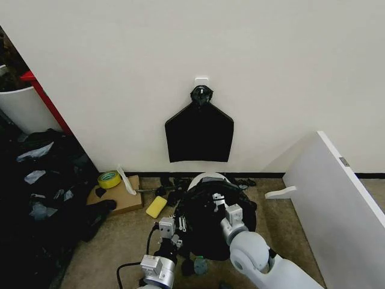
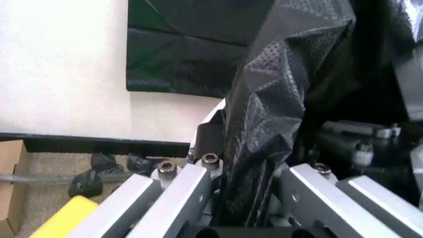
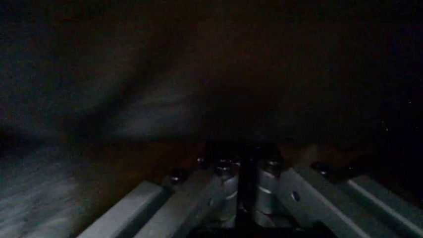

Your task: Place the garbage bag over the trash bin.

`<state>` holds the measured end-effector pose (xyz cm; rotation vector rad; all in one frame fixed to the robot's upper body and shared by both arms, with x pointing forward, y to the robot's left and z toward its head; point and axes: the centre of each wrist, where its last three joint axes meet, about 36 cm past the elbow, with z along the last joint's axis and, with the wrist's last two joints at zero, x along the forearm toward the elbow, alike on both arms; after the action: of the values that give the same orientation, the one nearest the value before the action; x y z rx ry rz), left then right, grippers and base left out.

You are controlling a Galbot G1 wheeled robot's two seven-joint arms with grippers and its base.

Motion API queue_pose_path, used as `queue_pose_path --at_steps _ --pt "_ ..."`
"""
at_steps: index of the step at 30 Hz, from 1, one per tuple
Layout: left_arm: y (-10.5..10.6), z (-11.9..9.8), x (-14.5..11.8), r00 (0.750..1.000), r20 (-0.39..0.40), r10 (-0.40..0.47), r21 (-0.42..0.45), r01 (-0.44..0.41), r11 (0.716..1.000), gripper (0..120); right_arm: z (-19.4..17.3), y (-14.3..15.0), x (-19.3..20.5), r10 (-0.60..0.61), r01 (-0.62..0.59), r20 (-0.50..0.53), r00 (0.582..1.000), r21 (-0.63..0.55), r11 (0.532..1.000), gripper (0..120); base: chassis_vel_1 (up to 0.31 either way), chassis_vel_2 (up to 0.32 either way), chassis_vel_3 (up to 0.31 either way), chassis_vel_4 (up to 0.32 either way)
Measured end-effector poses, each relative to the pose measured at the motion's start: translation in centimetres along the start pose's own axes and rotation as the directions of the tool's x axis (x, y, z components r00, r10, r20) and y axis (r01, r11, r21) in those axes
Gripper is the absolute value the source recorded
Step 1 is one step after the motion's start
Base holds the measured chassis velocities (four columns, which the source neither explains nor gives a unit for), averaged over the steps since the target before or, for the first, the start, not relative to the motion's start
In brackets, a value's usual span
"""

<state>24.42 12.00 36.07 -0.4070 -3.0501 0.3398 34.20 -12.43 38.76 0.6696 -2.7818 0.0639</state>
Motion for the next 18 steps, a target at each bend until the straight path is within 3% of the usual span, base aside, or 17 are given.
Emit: queue_pose_path --at_steps 7,12,18 --pt "-0.2 -0.1 0.2 1.000 0.000 0.005 0.004 -0.005 1.000 1 -0.8 0.4 -1.8 0.092 -0.102 -0.137 0.986 -0.065 0.993 0 0.000 0.000 0.000 0.000" --pt "-0.2 -0.3 0.3 1.000 0.003 0.005 0.004 -0.005 1.000 1 -0.9 -0.3 -2.3 0.172 -0.182 -0.232 0.957 -0.020 0.983 0 0.000 0.000 0.000 0.000" --pt "0.5 -0.4 -0.5 1.000 0.015 -0.009 0.011 0.009 1.000 1 -0.9 -0.3 -1.2 0.212 -0.203 -0.220 0.952 0.062 0.977 0 0.000 0.000 0.000 0.000"
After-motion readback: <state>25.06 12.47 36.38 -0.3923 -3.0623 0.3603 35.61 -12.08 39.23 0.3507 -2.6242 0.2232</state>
